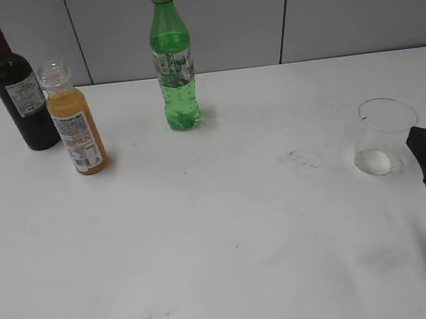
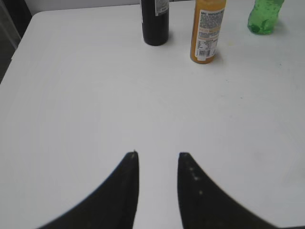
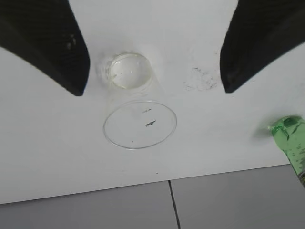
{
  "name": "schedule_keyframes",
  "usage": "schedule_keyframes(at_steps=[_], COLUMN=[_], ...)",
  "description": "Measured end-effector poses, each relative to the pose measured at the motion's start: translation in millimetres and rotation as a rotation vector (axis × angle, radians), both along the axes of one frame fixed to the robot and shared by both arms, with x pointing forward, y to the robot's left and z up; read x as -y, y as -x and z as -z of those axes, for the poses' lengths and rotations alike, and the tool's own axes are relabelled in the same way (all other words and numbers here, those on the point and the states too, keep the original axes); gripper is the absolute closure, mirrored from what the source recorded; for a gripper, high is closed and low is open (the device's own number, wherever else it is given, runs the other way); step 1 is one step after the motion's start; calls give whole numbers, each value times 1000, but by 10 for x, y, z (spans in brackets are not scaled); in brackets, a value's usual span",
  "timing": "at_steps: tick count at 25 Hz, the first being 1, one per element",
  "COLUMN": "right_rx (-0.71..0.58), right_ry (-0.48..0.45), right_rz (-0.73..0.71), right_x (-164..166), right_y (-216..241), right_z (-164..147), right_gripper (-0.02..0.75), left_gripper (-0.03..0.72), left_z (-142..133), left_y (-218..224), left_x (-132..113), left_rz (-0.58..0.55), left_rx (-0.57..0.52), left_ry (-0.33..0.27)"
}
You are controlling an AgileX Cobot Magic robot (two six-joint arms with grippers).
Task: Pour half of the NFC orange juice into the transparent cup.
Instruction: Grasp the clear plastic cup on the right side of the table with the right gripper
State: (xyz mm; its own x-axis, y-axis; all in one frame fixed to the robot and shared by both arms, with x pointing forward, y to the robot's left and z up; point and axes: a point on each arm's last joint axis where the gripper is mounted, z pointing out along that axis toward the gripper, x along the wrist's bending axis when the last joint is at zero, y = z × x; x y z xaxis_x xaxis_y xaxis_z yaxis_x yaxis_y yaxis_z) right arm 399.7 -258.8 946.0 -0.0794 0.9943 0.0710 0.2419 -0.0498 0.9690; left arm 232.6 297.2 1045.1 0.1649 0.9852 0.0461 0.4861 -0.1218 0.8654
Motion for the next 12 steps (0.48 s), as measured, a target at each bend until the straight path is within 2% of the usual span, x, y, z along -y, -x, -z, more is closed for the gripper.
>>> schedule_keyframes(at_steps=[3, 7, 12], right_rx=[-11, -21, 72], right_ry=[-15, 20, 66], right_rz=[1, -8, 1], right_x=[-9, -28, -43], right_y=[-12, -55, -143], right_z=[27, 112, 161], right_gripper=[68, 62, 62], left_gripper=[459, 459, 459], left_z=[0, 0, 0], left_y=[0, 0, 0], left_x=[0, 0, 0], left_rz=[0, 0, 0], left_rx=[0, 0, 0], left_ry=[0, 0, 0])
